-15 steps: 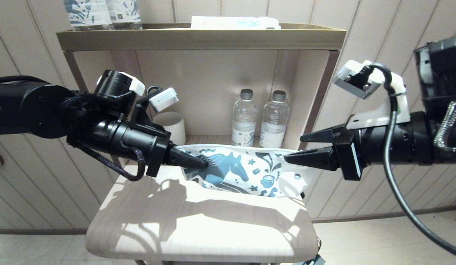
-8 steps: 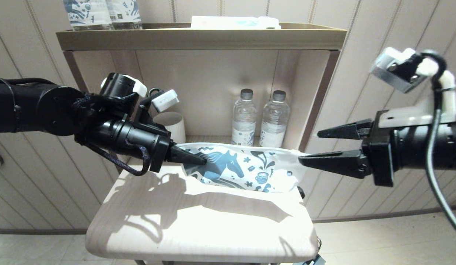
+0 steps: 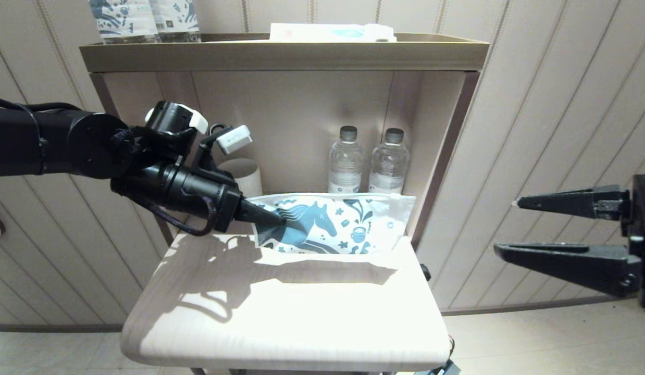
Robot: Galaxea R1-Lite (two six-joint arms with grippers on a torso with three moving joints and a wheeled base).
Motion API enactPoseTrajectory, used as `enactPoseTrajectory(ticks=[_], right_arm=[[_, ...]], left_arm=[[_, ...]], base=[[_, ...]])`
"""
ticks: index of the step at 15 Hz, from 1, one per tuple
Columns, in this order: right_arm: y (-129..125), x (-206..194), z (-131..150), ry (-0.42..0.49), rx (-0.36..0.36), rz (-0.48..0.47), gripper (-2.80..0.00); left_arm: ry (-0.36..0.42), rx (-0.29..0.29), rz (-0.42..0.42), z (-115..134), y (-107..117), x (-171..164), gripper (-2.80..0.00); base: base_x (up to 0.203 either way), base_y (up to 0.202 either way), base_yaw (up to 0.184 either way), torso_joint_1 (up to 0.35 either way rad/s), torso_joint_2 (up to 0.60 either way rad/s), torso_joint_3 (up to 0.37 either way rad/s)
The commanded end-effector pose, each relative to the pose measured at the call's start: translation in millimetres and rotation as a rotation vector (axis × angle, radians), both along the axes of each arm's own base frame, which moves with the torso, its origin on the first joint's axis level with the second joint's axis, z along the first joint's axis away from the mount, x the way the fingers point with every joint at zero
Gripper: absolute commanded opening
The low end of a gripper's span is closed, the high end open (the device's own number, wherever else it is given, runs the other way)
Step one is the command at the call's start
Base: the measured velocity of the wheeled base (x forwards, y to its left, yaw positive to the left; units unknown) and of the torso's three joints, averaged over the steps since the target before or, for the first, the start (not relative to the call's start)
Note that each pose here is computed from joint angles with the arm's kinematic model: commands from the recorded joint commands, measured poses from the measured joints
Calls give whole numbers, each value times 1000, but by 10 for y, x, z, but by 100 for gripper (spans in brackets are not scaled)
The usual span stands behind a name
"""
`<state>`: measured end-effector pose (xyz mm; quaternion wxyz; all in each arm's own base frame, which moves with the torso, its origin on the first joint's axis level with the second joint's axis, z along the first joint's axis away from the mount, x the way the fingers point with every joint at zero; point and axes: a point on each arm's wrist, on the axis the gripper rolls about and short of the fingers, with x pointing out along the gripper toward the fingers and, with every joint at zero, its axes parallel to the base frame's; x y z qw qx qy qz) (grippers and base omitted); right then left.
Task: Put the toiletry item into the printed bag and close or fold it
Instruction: Close the strorage bag and place it on the desk
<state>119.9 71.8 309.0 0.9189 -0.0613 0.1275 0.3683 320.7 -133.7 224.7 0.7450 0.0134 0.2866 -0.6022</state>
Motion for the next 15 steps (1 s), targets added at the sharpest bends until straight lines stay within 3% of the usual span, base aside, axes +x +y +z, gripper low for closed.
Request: enactPoseTrajectory(ticks=[1, 9, 10, 15], right_arm=[[-42, -71, -29, -6, -1, 0, -280], [-83, -163, -95, -2, 3, 5, -280], [-81, -164, -100, -1, 3, 7, -280], [-78, -162, -125, 5, -3, 11, -280]], left_arm=[[4, -1, -3, -4, 4, -6, -280], [40, 32, 18, -69, 9, -7, -280], [37, 45, 28, -81, 3, 1, 0], [3, 38, 62, 3, 91, 35, 0]], base=[[0, 0, 0, 0, 0, 0], [0, 0, 0, 0, 0, 0], [0, 0, 0, 0, 0, 0], [0, 0, 0, 0, 0, 0]])
